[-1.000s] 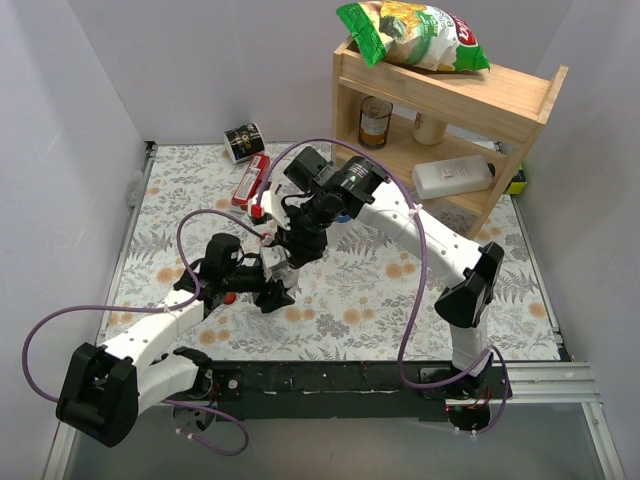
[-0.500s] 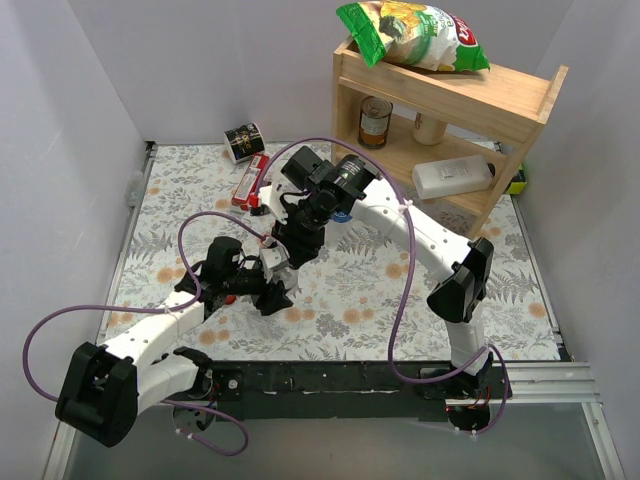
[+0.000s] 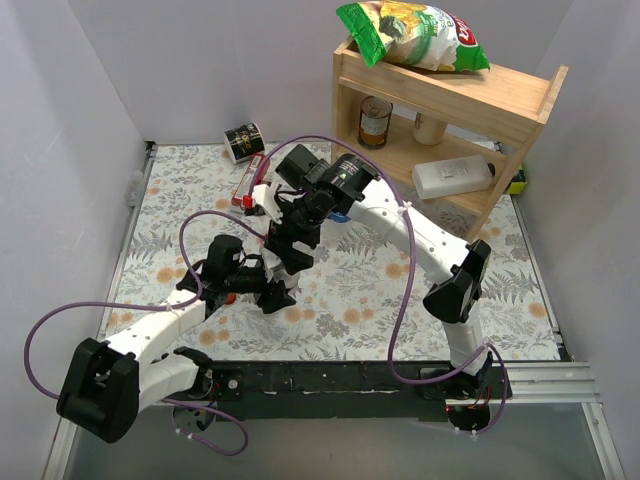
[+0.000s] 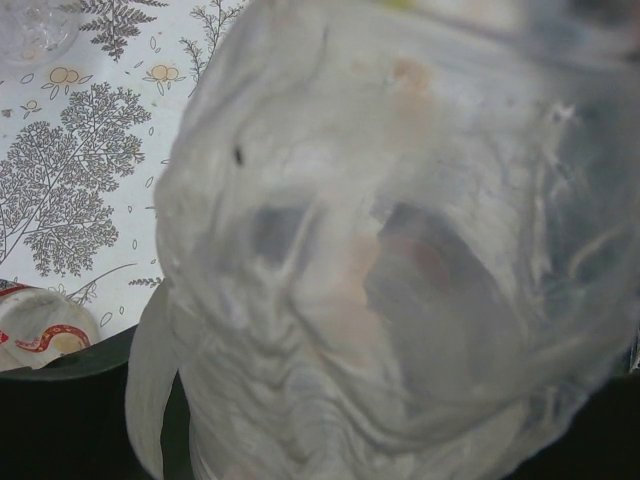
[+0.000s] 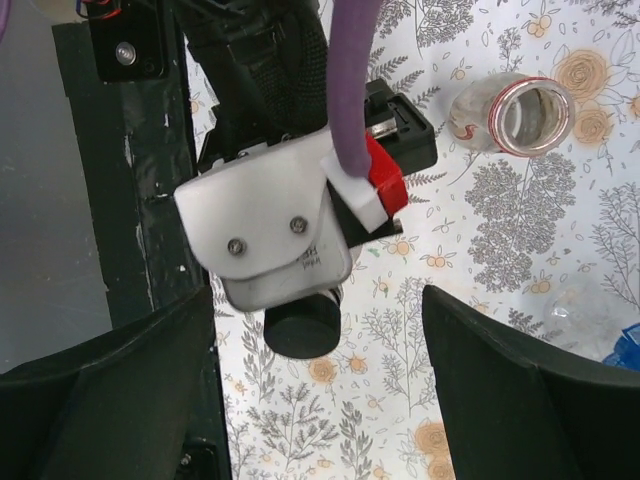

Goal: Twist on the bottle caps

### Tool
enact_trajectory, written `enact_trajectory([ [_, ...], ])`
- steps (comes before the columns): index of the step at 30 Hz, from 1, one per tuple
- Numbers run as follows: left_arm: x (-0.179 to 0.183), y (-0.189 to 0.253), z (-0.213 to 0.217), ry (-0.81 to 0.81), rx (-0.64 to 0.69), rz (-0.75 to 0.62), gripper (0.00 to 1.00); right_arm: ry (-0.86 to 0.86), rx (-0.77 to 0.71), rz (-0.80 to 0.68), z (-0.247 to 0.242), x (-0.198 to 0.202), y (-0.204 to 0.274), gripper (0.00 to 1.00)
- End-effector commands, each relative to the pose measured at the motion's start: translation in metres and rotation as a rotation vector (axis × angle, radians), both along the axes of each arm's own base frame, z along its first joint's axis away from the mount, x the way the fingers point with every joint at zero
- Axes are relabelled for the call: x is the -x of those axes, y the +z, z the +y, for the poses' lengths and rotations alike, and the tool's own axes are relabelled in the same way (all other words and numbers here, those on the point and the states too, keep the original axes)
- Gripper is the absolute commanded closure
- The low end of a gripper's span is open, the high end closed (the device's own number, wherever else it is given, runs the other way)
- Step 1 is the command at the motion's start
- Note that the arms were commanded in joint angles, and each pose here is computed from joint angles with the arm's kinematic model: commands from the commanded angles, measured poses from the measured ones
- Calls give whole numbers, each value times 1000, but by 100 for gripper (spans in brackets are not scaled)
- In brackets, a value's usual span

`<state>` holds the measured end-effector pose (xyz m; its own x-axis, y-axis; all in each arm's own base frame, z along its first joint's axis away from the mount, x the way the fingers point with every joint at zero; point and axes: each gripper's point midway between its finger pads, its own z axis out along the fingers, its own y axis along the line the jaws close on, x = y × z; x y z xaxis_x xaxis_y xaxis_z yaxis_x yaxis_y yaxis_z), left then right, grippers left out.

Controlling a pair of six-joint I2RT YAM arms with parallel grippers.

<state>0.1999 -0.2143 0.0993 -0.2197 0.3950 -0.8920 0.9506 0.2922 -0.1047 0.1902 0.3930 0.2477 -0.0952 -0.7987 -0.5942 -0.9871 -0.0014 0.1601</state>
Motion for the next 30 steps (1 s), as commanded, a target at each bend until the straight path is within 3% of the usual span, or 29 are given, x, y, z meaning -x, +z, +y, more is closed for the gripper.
enact_trajectory([
  [1, -1, 15, -7, -60, 34, -57, 100, 43, -126, -113, -12, 5, 52, 9],
  [8, 24, 25, -12, -236, 74, -58, 100, 297, -191, -316, -43, 19, 50, 11],
  [16, 35, 27, -15, -328, 79, 5, 100, 567, -274, -465, -27, 43, 54, 18],
  [21, 35, 29, -16, -345, 73, 8, 100, 692, -252, -479, -24, 59, 43, 25],
  [30, 35, 32, -15, -358, 64, -9, 100, 754, -221, -467, -23, 64, 34, 40],
])
